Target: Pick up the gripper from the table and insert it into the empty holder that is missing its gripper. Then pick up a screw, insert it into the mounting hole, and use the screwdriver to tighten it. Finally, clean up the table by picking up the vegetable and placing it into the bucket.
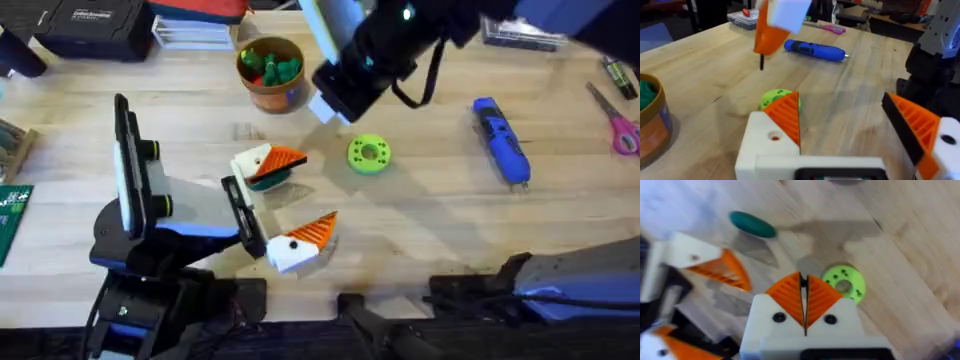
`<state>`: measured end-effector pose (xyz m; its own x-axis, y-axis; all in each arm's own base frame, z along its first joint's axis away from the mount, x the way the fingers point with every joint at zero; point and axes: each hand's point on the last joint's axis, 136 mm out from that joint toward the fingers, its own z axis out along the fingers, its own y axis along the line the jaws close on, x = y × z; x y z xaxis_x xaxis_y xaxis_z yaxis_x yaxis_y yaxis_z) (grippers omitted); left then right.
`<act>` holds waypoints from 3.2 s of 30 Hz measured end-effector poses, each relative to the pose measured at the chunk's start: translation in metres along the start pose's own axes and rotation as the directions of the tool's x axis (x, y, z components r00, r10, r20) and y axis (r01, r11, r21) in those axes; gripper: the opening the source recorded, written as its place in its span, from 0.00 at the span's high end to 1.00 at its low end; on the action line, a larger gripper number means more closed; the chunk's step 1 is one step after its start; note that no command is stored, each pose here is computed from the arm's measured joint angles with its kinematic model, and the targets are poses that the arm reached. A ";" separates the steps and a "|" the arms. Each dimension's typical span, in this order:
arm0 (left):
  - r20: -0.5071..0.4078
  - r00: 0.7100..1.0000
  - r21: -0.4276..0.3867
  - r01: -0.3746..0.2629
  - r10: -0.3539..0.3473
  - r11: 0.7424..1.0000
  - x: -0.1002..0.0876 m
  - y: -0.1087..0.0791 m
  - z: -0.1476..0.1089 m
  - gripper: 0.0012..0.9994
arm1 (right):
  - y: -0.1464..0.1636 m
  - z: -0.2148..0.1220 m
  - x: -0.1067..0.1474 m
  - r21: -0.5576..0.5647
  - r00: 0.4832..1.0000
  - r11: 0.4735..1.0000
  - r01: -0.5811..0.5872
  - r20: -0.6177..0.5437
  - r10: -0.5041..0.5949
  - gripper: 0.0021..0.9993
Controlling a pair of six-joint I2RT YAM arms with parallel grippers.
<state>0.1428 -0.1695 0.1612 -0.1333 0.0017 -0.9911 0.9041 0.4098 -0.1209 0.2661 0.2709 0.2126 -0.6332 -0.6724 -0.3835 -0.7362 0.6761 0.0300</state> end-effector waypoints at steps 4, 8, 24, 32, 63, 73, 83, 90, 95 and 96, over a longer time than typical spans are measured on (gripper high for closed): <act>0.000 1.000 0.000 0.000 0.000 1.000 0.000 0.000 0.000 0.01 | 0.033 -0.018 -0.022 -0.069 0.999 0.996 0.049 0.023 -0.048 0.99; 0.000 1.000 0.000 0.000 0.000 1.000 0.000 0.000 0.000 0.01 | 0.069 -0.021 -0.033 -0.111 0.991 0.986 0.126 0.049 -0.121 0.99; 0.000 1.000 0.000 0.005 -0.005 1.000 0.000 0.000 0.000 0.01 | 0.106 0.000 -0.032 -0.083 0.973 0.970 0.230 0.029 -0.228 0.99; 0.000 1.000 0.000 0.007 -0.007 1.000 0.000 0.000 0.000 0.01 | 0.106 -0.001 -0.033 -0.083 0.973 0.970 0.230 0.022 -0.229 0.99; -0.002 1.000 0.007 0.019 -0.019 1.000 0.001 -0.001 0.000 0.01 | 0.113 0.006 -0.031 -0.110 0.971 0.966 0.234 -0.022 -0.238 0.99; -0.002 1.000 0.007 0.013 -0.013 1.000 0.000 -0.001 0.000 0.01 | 0.114 0.006 -0.035 -0.112 0.971 0.966 0.235 -0.007 -0.237 0.99; -0.002 1.000 0.007 0.006 -0.006 1.000 0.000 -0.001 0.000 0.01 | 0.114 0.006 -0.034 -0.112 0.971 0.966 0.235 -0.010 -0.237 0.99; -0.001 1.000 0.007 0.005 -0.005 1.000 0.000 -0.001 0.000 0.01 | 0.115 0.006 -0.027 -0.128 0.969 0.963 0.237 -0.035 -0.243 0.99; -0.001 1.000 0.007 0.004 -0.004 1.000 0.000 -0.001 0.000 0.01 | 0.117 0.005 -0.023 -0.144 0.967 0.960 0.241 -0.047 -0.249 0.99; -0.001 1.000 0.007 0.002 -0.002 1.000 0.000 -0.001 0.000 0.01 | 0.117 0.005 -0.023 -0.145 0.967 0.960 0.241 -0.047 -0.250 0.99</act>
<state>0.1418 -0.1700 0.1610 -0.1358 0.0018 -0.9907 0.9067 0.4033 -0.1235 0.1956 0.3674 0.2204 -0.4395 -0.8333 -0.3353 -0.8937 0.4432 0.0700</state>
